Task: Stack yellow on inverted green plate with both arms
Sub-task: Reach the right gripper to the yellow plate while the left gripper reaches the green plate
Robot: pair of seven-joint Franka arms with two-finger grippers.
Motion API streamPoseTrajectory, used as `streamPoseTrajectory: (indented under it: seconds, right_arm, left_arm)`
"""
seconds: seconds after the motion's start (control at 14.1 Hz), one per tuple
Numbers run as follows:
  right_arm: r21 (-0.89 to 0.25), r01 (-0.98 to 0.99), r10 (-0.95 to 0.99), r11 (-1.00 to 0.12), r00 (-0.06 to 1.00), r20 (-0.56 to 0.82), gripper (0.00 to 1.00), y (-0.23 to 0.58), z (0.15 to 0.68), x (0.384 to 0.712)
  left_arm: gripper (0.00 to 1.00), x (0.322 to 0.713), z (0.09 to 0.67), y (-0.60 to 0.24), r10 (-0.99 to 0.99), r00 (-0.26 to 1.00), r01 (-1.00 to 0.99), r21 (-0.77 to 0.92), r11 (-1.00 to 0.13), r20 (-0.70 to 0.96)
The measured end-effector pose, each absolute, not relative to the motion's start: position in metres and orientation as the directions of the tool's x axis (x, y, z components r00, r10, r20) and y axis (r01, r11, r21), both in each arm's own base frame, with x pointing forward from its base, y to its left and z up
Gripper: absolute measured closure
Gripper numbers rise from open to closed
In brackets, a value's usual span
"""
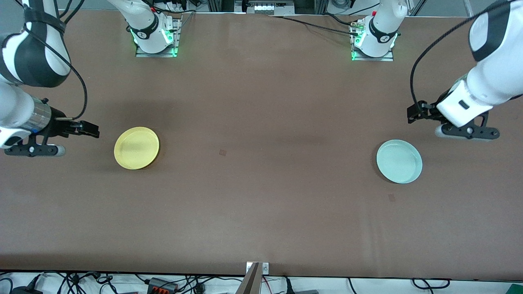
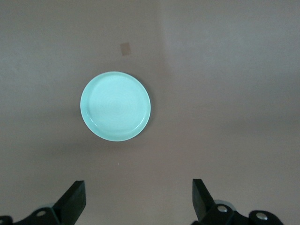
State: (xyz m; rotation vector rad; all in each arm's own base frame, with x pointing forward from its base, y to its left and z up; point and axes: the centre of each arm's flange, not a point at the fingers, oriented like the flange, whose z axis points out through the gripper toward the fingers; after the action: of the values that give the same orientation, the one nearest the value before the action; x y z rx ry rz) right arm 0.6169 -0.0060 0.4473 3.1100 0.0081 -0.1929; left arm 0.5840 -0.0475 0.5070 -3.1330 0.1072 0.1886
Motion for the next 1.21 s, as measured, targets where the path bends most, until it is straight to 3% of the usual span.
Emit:
streamPoseTrajectory:
  seconds: [0.57, 0.92, 1.21]
  right_arm:
    - [-0.001, -0.054, -0.051, -0.999, 0.963, -0.263, 0.0, -0.028, 0.339, 0.632]
    - [-0.048, -0.151, -0.129, -0.987, 0.941, -0.314, 0.0, -0.065, 0.287, 0.634]
    - [-0.044, -0.173, -0.144, -0.984, 0.916, -0.375, 0.0, -0.076, 0.246, 0.628]
  left_arm:
    - [0.0, 0.626, 0.398, 0.046, 0.069, 0.96, 0.075, 0.012, -0.997, -0.273]
    - [0.0, 0.651, 0.294, 0.105, -0.078, 0.974, -0.065, 0.071, -0.995, -0.211]
    - [0.01, 0.647, 0.219, 0.135, -0.131, 0.973, -0.102, 0.158, -0.982, -0.188]
